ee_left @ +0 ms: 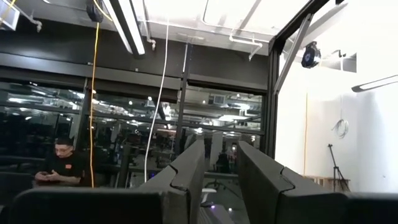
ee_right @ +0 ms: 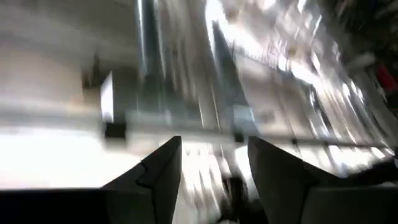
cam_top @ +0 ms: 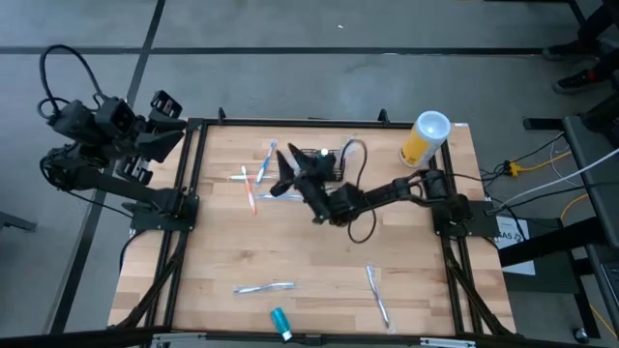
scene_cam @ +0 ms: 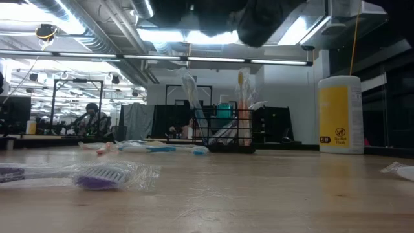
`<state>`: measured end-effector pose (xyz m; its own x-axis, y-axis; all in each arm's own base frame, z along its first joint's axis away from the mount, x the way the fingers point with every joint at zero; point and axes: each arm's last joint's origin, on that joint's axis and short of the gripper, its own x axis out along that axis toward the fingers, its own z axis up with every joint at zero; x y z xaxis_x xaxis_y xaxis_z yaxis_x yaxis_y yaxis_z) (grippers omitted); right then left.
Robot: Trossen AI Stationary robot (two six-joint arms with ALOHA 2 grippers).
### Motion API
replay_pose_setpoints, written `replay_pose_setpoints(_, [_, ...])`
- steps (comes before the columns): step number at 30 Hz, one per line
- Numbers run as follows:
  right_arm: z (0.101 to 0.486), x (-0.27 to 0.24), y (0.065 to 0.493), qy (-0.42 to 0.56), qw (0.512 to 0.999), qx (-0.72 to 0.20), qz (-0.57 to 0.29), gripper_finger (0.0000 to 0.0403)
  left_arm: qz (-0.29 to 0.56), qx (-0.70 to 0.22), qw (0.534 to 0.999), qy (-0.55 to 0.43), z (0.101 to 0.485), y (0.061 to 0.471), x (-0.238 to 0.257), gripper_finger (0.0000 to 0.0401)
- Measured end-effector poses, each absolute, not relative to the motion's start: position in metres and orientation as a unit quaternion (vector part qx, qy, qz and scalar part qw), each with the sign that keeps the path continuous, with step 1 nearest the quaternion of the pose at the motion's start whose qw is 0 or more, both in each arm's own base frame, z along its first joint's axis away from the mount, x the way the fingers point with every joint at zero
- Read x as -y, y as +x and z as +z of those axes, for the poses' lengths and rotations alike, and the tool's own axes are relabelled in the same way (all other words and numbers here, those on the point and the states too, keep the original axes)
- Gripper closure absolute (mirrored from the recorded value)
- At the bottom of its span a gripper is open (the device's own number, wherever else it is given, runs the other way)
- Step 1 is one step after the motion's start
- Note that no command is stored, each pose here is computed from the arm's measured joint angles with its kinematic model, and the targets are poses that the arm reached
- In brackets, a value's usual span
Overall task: Pick & Place toothbrushing station
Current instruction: Put the purple toothbrush into the black mesh organizer
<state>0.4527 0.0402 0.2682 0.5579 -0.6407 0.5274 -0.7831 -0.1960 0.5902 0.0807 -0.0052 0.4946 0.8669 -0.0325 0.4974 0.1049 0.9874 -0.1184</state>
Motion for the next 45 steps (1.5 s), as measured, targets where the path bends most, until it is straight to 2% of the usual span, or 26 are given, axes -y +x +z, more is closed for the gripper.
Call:
replay_pose_setpoints(3, [0.306, -0.022, 0.442, 0.684, 0.56, 0.443, 0.147, 0.0217, -0.038, 0.252, 0.965, -0.067, 0.494, 0.081, 0.005, 0.0313])
replay_pose_setpoints(6, [0.359, -0.007, 0.416, 0.54, 0.675, 0.453, 0.219, 0.0218, -0.038, 0.243, 0.967, -0.067, 0.492, 0.082, 0.006, 0.0313])
replay_pose_setpoints(8, [0.395, -0.004, 0.393, 0.421, 0.736, 0.448, 0.284, 0.0224, -0.039, 0.238, 0.968, -0.069, 0.492, 0.083, 0.006, 0.0313])
replay_pose_setpoints(10, [0.428, -0.001, 0.372, 0.343, 0.79, 0.389, 0.328, 0.0235, -0.04, 0.233, 0.969, -0.073, 0.491, 0.083, 0.006, 0.0313])
replay_pose_setpoints(12, [0.45, 0.001, 0.359, 0.31, 0.87, 0.251, 0.291, 0.0248, -0.042, 0.229, 0.97, -0.073, 0.49, 0.083, 0.006, 0.0313])
replay_pose_setpoints(14, [0.461, 0.003, 0.342, 0.257, 0.946, 0.089, 0.176, 0.026, -0.049, 0.226, 0.97, -0.076, 0.49, 0.084, 0.006, 0.0313])
replay_pose_setpoints(16, [0.471, -0.005, 0.325, 0.174, 0.981, -0.041, 0.076, 0.0266, -0.051, 0.224, 0.97, -0.079, 0.489, 0.083, 0.006, 0.0313])
replay_pose_setpoints(18, [0.48, -0.009, 0.309, 0.127, 0.983, -0.134, 0.021, 0.0267, -0.051, 0.22, 0.971, -0.08, 0.489, 0.084, 0.006, 0.0313])
replay_pose_setpoints(21, [0.478, -0.013, 0.3, 0.11, 0.967, -0.23, -0.015, 0.0267, -0.051, 0.216, 0.971, -0.084, 0.488, 0.084, 0.006, 0.0313])
replay_pose_setpoints(24, [0.446, -0.021, 0.306, 0.108, 0.927, -0.358, -0.03, 0.0268, -0.052, 0.21, 0.972, -0.088, 0.487, 0.086, 0.006, 0.0313])
replay_pose_setpoints(27, [0.401, -0.038, 0.32, 0.103, 0.88, -0.464, 0.0, 0.0268, -0.052, 0.201, 0.974, -0.092, 0.485, 0.087, 0.007, 0.0313])
replay_pose_setpoints(31, [0.347, -0.063, 0.327, 0.122, 0.835, -0.533, 0.061, 0.0268, -0.052, 0.199, 0.974, -0.093, 0.485, 0.088, 0.007, 0.0313])
replay_pose_setpoints(34, [0.307, -0.081, 0.316, 0.143, 0.786, -0.598, 0.06, 0.0268, -0.057, 0.196, 0.973, -0.104, 0.485, 0.089, 0.007, 0.0313])
replay_pose_setpoints(37, [0.284, -0.096, 0.296, 0.192, 0.75, -0.633, 0.02, 0.0268, -0.067, 0.195, 0.973, -0.107, 0.485, 0.089, 0.007, 0.0313])
replay_pose_setpoints(40, [0.266, -0.108, 0.284, 0.293, 0.709, -0.639, -0.06, 0.0268, -0.071, 0.194, 0.972, -0.11, 0.485, 0.089, 0.008, 0.0313])
replay_pose_setpoints(45, [0.25, -0.121, 0.281, 0.435, 0.641, -0.608, -0.173, 0.0268, -0.07, 0.194, 0.973, -0.102, 0.485, 0.089, 0.008, 0.0313])
